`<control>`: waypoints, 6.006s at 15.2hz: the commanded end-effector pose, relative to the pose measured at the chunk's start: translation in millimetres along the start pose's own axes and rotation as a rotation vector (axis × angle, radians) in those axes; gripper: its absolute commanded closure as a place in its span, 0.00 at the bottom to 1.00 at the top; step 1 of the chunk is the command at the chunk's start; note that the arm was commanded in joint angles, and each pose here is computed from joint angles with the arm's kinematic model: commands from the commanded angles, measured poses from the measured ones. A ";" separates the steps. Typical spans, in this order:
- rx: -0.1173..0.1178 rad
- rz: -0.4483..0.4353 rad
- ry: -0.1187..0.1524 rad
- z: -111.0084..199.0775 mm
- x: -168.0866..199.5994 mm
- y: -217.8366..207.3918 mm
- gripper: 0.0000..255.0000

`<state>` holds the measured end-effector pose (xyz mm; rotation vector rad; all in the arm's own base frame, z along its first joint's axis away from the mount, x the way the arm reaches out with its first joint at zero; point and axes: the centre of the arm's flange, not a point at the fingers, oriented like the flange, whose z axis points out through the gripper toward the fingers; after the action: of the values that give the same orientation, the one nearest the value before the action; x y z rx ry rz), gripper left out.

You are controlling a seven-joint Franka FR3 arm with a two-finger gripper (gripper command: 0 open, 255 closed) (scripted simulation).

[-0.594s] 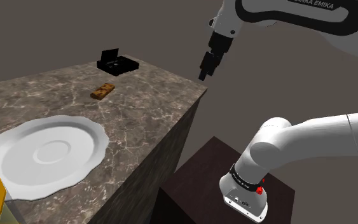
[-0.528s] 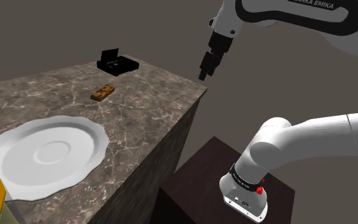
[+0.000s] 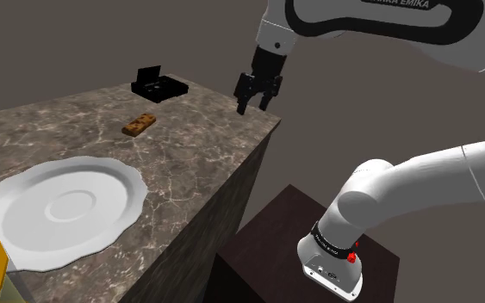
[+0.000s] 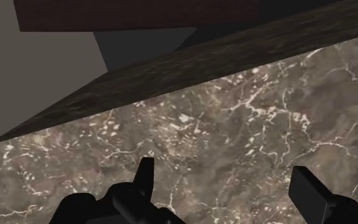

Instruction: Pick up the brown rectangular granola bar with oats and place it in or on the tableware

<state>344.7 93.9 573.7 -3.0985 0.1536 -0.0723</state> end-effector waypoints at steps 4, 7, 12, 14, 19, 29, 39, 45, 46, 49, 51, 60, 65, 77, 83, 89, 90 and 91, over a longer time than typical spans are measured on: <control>-0.007 0.190 -0.005 16.9 30.5 -56.1 0.00; -0.011 0.300 -0.009 27.4 53.2 -87.8 0.00; -0.019 0.483 -0.015 45.5 98.4 -134.4 0.00; -0.023 0.556 -0.017 52.9 118.6 -150.5 0.00; -0.031 0.739 -0.023 71.8 173.9 -184.0 0.00; -0.039 0.930 -0.028 113.1 235.8 -206.9 0.00; -0.039 0.930 -0.028 132.0 235.0 -206.5 0.00; -0.039 0.930 -0.028 131.9 235.1 -206.3 1.00; -0.039 0.930 -0.028 131.7 235.1 -206.2 1.00; -0.039 0.930 -0.028 131.7 235.3 -205.9 1.00; -0.039 0.930 -0.028 126.7 235.2 -206.7 1.00; -0.039 0.930 -0.028 79.3 237.4 -208.7 1.00; -0.039 0.930 -0.028 52.9 238.6 -209.7 1.00; -0.039 0.930 -0.028 38.8 147.3 -305.0 1.00; -0.039 0.930 -0.028 36.2 92.2 -361.9 1.00; -0.039 0.930 -0.028 33.6 37.2 -418.8 1.00; -0.039 0.930 -0.028 33.1 28.0 -428.3 1.00; -0.039 0.930 -0.028 33.0 25.0 -431.4 1.00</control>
<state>418.6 515.5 558.6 -2.7200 1.5336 0.0080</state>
